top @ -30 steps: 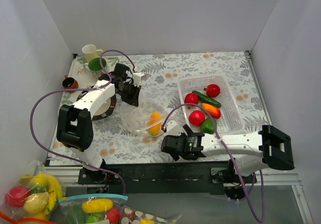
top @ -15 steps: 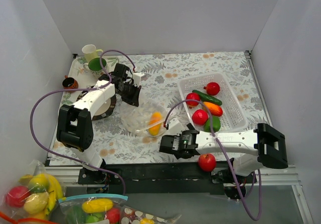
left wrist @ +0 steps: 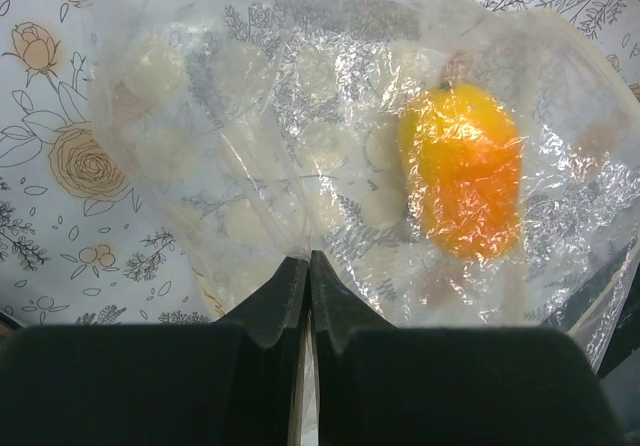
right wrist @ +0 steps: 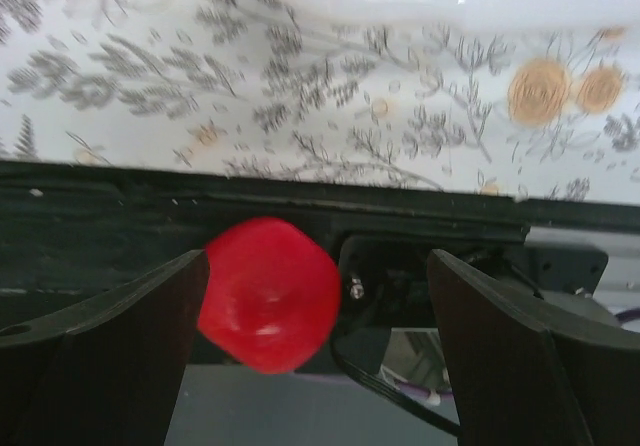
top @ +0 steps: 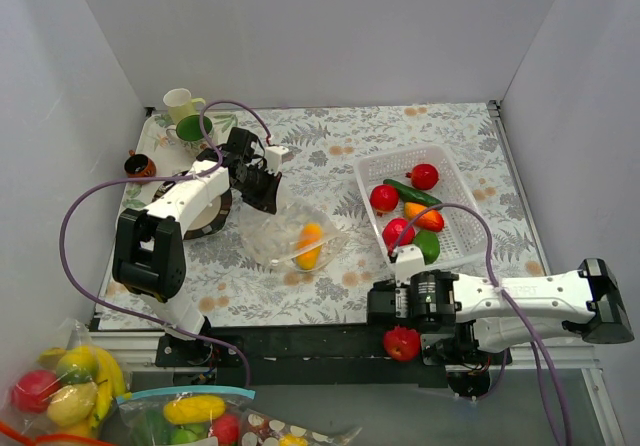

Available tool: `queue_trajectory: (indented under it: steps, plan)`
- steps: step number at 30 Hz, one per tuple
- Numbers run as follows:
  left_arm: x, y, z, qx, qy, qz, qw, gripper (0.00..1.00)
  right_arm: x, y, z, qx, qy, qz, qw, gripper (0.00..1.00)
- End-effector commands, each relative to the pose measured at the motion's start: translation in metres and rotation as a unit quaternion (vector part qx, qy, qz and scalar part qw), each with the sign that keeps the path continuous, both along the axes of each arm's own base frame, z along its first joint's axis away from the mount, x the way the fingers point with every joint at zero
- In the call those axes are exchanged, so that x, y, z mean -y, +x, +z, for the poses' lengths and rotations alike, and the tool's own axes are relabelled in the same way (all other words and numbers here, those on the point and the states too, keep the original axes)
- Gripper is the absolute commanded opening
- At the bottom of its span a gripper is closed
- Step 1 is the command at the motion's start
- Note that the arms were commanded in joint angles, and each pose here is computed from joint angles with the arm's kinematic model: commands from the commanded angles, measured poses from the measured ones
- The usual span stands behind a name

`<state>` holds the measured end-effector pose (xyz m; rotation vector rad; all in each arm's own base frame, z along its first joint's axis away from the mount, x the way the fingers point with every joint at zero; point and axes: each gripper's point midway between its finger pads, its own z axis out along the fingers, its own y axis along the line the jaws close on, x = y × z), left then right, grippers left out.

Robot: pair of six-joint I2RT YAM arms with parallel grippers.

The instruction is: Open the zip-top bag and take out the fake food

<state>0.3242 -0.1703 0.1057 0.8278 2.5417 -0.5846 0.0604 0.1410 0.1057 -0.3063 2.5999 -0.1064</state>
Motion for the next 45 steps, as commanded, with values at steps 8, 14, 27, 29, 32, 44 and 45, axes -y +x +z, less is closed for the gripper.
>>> queue_trajectory:
  steps: [8,14,27,29,32,44,45]
  plan:
    - [0.007,-0.001,0.020,0.019,-0.021,-0.018,0.999,0.00,-0.017,-0.050,-0.039,-0.127,0.036,0.017,0.991,0.98]
    - [0.006,0.000,0.023,0.024,-0.018,-0.019,0.999,0.00,-0.020,-0.067,-0.053,-0.173,0.054,0.055,0.982,0.98]
    - [0.005,0.002,0.022,0.025,-0.015,-0.017,0.999,0.00,-0.064,-0.105,0.021,-0.144,0.130,0.265,0.945,0.98]
    - [0.006,0.002,0.021,0.025,-0.017,-0.018,0.999,0.00,-0.068,-0.091,0.015,-0.107,0.090,0.267,0.953,0.98]
    - [0.009,0.000,0.018,0.017,-0.024,-0.018,0.999,0.00,-0.084,-0.044,0.019,0.001,0.051,0.247,0.968,0.98]
    - [0.005,-0.007,0.017,0.011,-0.018,-0.022,1.000,0.00,-0.177,0.142,0.037,0.144,0.217,0.165,0.951,0.88]
    - [0.006,-0.007,0.018,0.010,-0.019,-0.023,1.000,0.00,-0.183,0.143,0.032,0.133,0.210,0.172,0.953,0.87]
